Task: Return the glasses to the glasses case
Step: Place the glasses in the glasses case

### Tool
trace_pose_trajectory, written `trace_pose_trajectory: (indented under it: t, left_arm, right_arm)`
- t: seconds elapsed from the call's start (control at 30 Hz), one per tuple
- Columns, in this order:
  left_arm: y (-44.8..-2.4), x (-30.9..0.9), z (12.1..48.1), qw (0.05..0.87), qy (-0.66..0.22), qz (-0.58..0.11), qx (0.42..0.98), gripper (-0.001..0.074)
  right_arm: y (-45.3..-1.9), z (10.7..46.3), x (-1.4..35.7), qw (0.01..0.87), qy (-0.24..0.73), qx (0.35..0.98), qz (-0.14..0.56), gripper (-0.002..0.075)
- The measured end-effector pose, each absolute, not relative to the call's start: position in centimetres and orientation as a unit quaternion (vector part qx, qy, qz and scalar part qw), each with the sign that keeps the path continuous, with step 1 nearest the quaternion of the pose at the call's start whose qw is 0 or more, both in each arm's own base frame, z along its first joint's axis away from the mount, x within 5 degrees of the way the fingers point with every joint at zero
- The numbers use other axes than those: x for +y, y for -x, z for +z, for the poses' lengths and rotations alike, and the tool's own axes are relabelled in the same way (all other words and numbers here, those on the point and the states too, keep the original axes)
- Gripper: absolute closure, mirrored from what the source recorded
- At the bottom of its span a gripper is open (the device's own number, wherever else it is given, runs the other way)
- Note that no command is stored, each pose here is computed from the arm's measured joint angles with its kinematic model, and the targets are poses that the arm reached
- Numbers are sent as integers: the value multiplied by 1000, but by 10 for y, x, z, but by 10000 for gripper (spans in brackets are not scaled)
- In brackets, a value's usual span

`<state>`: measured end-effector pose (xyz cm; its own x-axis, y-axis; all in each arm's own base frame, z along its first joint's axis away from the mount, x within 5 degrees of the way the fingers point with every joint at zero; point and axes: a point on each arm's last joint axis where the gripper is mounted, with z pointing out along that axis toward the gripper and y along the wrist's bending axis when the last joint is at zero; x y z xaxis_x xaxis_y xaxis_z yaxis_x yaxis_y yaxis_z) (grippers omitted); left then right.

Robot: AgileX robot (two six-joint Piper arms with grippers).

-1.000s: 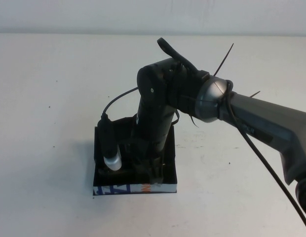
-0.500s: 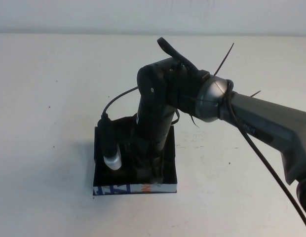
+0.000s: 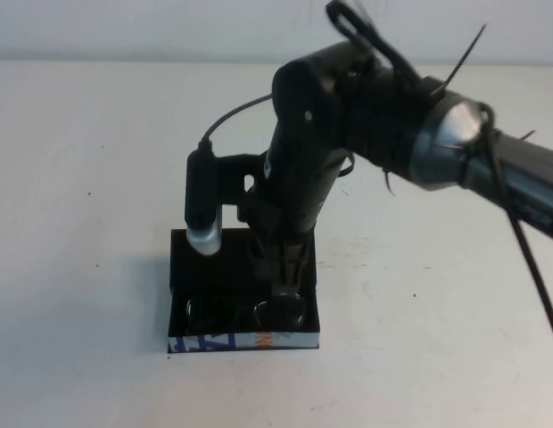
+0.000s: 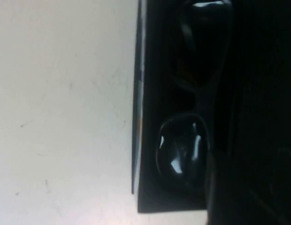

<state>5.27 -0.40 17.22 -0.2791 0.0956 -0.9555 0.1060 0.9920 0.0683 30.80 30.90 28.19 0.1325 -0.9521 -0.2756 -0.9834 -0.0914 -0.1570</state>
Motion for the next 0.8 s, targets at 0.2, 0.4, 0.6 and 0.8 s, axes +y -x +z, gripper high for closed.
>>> trace_pose_trajectory:
  t: [0.2,0.4,0.6,0.8]
  left_arm:
    - [-53,-4,172,597,-64,-3,800,736]
    - [-53,-4,172,597,-64,-3,800,736]
    - [-53,-4,172,597,-64,-3,800,736]
    - [-53,-4,172,597,-64,-3,800,736]
  right_arm:
    - [-288,329,292,192,671,712,71,673]
    - [-283,337,292,197,654,724,96,732]
    - [-281,337,293,195,652,725,108,737]
    - [-281,336,293,193,651,725,113,737]
